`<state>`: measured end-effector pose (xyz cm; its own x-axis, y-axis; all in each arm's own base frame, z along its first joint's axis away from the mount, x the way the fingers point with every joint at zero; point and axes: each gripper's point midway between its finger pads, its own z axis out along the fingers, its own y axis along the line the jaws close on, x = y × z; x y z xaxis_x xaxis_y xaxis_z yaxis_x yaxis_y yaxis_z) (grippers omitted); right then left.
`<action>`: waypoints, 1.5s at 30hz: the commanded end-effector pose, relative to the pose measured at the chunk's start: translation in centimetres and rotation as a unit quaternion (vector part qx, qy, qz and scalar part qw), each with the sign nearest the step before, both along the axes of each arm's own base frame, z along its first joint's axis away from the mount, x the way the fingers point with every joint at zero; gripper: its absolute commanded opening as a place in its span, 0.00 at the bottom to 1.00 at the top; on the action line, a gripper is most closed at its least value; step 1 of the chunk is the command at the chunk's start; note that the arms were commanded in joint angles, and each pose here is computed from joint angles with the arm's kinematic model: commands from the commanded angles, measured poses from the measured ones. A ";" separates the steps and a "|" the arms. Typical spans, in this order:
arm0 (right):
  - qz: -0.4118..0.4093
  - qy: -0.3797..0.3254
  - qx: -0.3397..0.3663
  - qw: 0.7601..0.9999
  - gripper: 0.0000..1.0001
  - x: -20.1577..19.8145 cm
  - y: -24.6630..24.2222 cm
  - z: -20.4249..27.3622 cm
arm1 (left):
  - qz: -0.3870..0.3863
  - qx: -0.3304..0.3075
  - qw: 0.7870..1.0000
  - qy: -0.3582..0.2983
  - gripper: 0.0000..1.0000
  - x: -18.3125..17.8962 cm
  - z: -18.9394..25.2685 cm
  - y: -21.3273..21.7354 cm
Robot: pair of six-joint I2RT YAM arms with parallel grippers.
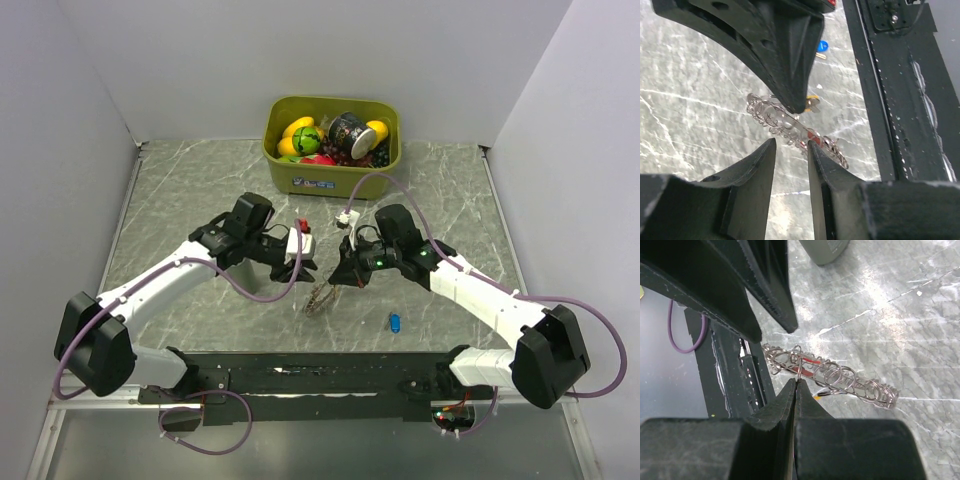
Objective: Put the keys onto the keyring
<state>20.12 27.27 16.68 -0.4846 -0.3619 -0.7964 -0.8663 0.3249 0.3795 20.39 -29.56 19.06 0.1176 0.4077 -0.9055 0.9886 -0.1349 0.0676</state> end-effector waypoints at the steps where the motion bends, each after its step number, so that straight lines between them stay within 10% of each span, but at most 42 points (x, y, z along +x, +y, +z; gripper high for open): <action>1: 0.009 -0.053 0.036 0.998 0.00 0.5 0.8 3.7 | -0.007 -0.034 0.999 -0.021 0.38 1.1 1.5 -1.2; 45: -0.003 -0.052 0.046 0.998 0.00 0.5 0.7 3.5 | -0.088 -0.039 0.995 0.024 0.21 0.9 1.1 -3.4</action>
